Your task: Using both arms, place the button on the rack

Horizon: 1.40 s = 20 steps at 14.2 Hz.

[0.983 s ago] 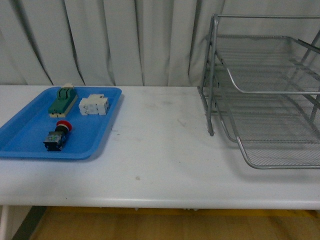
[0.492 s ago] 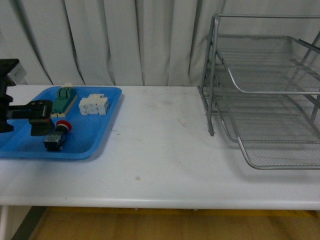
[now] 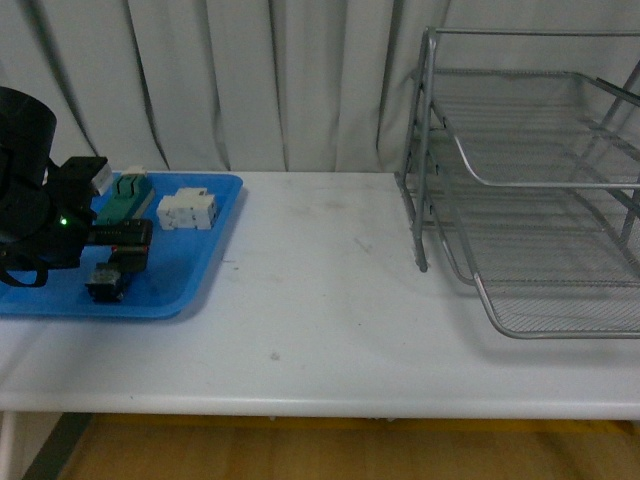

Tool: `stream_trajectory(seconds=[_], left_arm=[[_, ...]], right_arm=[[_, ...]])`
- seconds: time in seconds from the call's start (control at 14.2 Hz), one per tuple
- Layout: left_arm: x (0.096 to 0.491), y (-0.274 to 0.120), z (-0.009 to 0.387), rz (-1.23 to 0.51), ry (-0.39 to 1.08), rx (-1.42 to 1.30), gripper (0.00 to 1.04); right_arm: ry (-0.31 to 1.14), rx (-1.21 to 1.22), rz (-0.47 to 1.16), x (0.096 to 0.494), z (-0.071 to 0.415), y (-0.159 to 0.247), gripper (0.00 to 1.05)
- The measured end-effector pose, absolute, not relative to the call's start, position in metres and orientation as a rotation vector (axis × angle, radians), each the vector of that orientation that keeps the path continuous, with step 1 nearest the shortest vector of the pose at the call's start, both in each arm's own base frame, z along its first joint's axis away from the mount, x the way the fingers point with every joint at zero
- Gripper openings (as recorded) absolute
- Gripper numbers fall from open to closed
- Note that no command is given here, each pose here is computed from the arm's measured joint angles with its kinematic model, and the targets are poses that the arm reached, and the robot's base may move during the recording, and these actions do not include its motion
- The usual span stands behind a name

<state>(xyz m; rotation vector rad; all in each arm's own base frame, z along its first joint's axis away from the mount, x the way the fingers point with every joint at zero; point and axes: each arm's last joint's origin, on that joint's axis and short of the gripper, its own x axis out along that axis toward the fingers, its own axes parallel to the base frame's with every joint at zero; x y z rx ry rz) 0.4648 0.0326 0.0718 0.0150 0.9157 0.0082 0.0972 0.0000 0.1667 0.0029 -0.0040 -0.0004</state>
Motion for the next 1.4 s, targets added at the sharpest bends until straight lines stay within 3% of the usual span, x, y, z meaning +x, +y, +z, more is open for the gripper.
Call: stream_trajectory(seconds=[0.07,0.35,0.42,0.56,0.77,0.91,1.12,1.26,1.4], left_arm=[[0.471,0.034,0.064,0.015,0.93,0.013,0.96],[0.476,0.031,0.064,0.02,0.95,-0.022,0.42],[0.473,0.028,0.066,0.012,0.942,-0.021,0.37],[0.448,0.016,0.085,-0.007,0.881,-0.012,0.36],[0.388,-0.002,0.166,-0.04,0.688,0.013,0.36],[0.325,-0.009,0.205,-0.027,0.619,0.035,0.36],[0.189,-0.016,0.219,0.067,0.628,0.048,0.36],[0.177,-0.015,0.237,0.072,0.508,0.026,0.36],[0.178,-0.015,0.231,0.078,0.544,0.03,0.36]], right_arm=[[-0.004,0.003,0.0,0.097,0.167,0.0,0.98],[-0.004,0.003,-0.001,0.097,0.167,0.0,0.98],[-0.004,0.003,-0.001,0.097,0.167,0.0,0.98],[-0.004,0.003,-0.001,0.097,0.167,0.0,0.98],[-0.004,0.003,0.0,0.097,0.167,0.0,0.98],[-0.004,0.003,0.0,0.097,0.167,0.0,0.98],[-0.004,0.003,-0.001,0.097,0.167,0.0,0.98],[-0.004,0.003,-0.001,0.097,0.167,0.0,0.98],[-0.004,0.003,-0.001,0.097,0.167,0.0,0.98]])
